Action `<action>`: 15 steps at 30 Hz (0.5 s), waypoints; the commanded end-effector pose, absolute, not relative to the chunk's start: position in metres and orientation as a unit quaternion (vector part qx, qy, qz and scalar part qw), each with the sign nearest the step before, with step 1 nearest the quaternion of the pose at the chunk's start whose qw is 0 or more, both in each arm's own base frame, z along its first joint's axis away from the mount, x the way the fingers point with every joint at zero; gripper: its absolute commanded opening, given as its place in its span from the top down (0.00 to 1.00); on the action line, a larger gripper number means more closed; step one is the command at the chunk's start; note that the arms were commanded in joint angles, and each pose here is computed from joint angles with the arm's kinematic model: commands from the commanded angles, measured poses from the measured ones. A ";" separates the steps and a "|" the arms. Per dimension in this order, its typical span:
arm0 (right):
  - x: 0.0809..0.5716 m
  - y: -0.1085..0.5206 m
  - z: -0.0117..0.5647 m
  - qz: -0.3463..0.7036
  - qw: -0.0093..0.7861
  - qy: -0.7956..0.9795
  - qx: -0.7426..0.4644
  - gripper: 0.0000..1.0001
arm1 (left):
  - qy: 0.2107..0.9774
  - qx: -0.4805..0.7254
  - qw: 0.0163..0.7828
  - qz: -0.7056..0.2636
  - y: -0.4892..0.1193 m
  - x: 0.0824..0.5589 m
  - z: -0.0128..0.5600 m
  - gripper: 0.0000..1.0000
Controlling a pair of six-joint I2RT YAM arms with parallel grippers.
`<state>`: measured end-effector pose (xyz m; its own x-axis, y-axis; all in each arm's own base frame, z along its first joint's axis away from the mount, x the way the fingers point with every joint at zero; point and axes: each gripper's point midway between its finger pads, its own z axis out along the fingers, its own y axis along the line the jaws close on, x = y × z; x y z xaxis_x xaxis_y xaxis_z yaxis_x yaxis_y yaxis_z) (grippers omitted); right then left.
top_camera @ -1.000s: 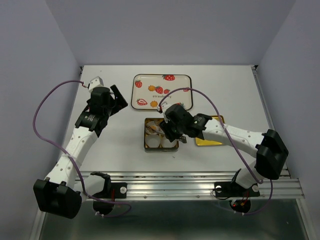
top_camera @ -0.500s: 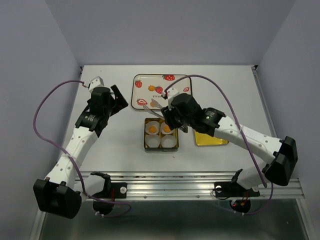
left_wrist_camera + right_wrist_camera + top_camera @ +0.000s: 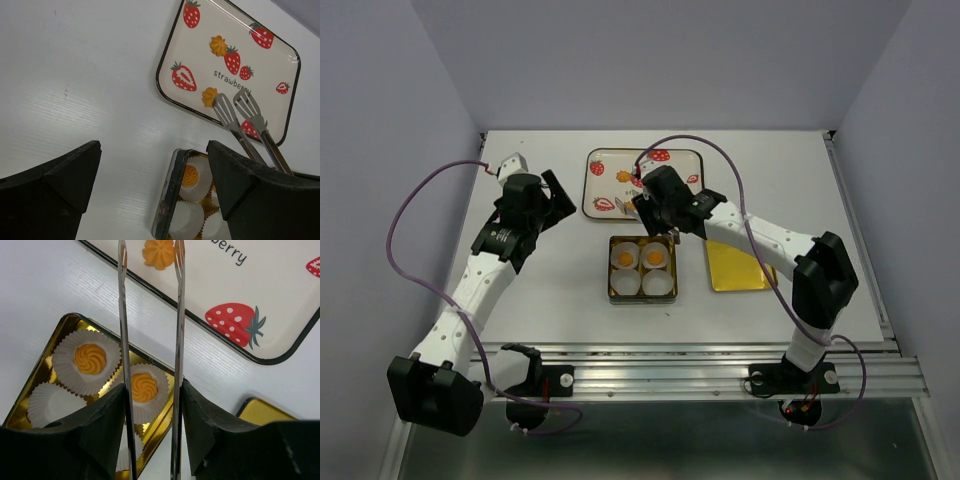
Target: Pack the cookies
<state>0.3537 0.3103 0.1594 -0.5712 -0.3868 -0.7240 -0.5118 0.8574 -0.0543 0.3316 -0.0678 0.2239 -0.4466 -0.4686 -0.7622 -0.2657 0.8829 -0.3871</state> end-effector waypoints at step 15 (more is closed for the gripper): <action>0.387 0.322 0.153 0.063 0.405 0.880 -0.242 0.46 | 0.839 -0.213 0.490 -0.106 -0.070 0.342 0.227 0.01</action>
<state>0.3692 0.3114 0.1319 -0.6009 -0.4072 -0.6878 -0.4868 0.8689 -0.0891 0.3369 -0.0690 0.2144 -0.4648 -0.4636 -0.7544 -0.2759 0.8854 -0.3741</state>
